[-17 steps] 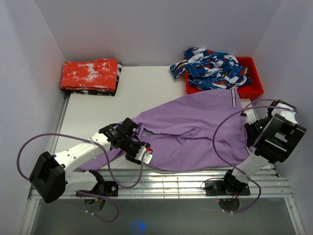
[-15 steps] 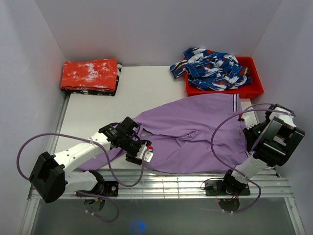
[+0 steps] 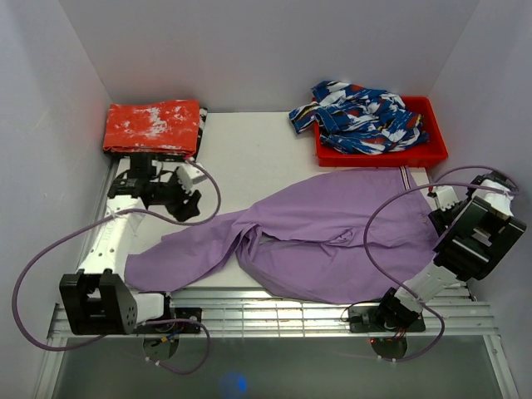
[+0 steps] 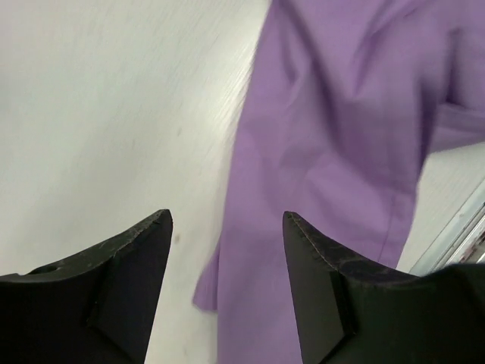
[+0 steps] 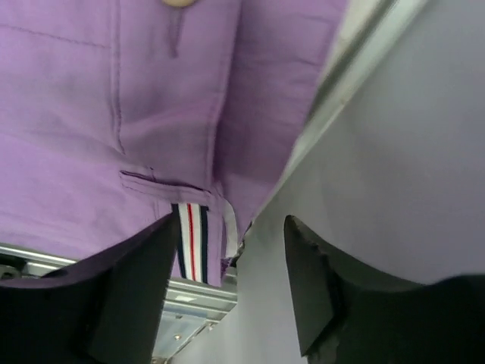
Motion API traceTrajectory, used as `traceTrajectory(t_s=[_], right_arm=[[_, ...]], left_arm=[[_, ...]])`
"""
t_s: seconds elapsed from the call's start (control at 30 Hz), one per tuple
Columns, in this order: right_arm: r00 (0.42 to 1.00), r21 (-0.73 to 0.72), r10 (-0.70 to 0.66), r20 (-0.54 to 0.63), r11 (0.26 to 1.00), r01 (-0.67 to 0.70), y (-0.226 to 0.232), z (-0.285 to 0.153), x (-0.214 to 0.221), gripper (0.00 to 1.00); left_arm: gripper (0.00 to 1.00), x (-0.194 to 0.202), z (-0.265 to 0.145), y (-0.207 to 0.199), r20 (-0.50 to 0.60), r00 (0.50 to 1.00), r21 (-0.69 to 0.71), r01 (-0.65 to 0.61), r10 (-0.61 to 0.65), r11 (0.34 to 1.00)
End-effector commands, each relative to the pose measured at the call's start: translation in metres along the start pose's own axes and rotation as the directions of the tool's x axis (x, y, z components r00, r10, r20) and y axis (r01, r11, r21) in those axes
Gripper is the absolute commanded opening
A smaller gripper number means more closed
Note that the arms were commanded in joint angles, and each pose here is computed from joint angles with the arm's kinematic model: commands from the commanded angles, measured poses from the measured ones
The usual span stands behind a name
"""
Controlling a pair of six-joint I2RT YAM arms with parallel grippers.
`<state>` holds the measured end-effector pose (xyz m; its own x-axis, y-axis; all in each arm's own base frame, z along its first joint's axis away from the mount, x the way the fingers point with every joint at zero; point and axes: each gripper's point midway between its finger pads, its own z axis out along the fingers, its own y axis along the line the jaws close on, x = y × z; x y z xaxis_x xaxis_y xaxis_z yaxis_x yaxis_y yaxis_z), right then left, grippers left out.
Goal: Fold and stack the trousers
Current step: Flatten the trousers out
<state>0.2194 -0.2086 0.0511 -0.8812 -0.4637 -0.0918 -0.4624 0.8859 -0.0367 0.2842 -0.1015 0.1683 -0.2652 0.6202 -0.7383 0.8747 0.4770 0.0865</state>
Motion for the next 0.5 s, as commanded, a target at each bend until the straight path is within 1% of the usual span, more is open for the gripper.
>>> traceTrajectory(t_s=[0.0,0.03,0.07,0.1,0.13,0.17,0.2,0.23,0.27,0.3,0.33,0.4,0.43,0.47], right_arm=[[0.995,0.070,-0.009,0.099,0.998,0.002,-0.020,-0.033,-0.027,0.76],[0.989,0.048,-0.006,0.148,0.999,-0.001,-0.015,-0.038,-0.042,0.77],[0.987,-0.005,-0.007,0.162,1.000,0.008,-0.002,-0.044,-0.047,0.78],[0.981,-0.019,-0.013,0.195,1.000,0.017,0.002,-0.050,-0.057,0.79],[0.966,-0.030,-0.032,0.258,0.999,0.041,0.010,-0.061,-0.078,0.80],[0.959,-0.059,-0.044,0.281,0.996,0.063,0.019,-0.062,-0.086,0.80],[0.949,-0.059,-0.062,0.308,0.995,0.084,0.028,-0.068,-0.096,0.81],[0.937,-0.083,-0.094,0.337,0.988,0.129,0.046,-0.066,-0.114,0.82],[0.929,-0.095,-0.101,0.355,0.985,0.144,0.057,-0.066,-0.124,0.82],[0.922,-0.091,-0.115,0.369,0.983,0.159,0.066,-0.067,-0.135,0.83],[0.904,-0.071,-0.169,0.392,0.974,0.213,0.078,-0.064,-0.157,0.84],[0.905,-0.107,-0.156,0.396,0.971,0.214,0.093,-0.055,-0.175,0.85],[0.891,-0.101,-0.174,0.419,0.966,0.236,0.100,-0.051,-0.192,0.86],[0.889,-0.107,-0.168,0.425,0.966,0.234,0.102,-0.049,-0.200,0.86]], left_arm=[[0.71,0.076,-0.040,0.026,-0.149,0.950,-0.085,0.264,-0.274,0.961],[0.72,0.086,-0.046,0.033,-0.160,0.945,-0.101,0.270,-0.283,0.958],[0.72,0.107,-0.056,0.036,-0.198,0.914,-0.115,0.336,-0.353,0.935],[0.72,0.115,-0.062,0.038,-0.211,0.907,-0.117,0.347,-0.365,0.930],[0.73,0.125,-0.070,0.038,-0.250,0.896,-0.122,0.347,-0.367,0.930],[0.73,0.132,-0.074,0.038,-0.257,0.888,-0.118,0.363,-0.381,0.924],[0.73,0.150,-0.081,0.036,-0.301,0.860,-0.126,0.392,-0.411,0.911],[0.73,0.159,-0.086,0.034,-0.324,0.850,-0.122,0.397,-0.415,0.910],[0.75,0.167,-0.090,0.029,-0.346,0.836,-0.116,0.412,-0.426,0.904],[0.75,0.180,-0.098,0.027,-0.391,0.829,-0.113,0.388,-0.400,0.915],[0.75,0.191,-0.097,0.020,-0.425,0.812,-0.093,0.400,-0.400,0.912],[0.75,0.202,-0.098,0.016,-0.461,0.808,-0.070,0.380,-0.368,0.922],[0.75,0.208,-0.099,0.015,-0.481,0.800,-0.071,0.373,-0.359,0.925],[0.75,0.215,-0.094,0.020,-0.482,0.803,-0.089,0.354,-0.351,0.931]])
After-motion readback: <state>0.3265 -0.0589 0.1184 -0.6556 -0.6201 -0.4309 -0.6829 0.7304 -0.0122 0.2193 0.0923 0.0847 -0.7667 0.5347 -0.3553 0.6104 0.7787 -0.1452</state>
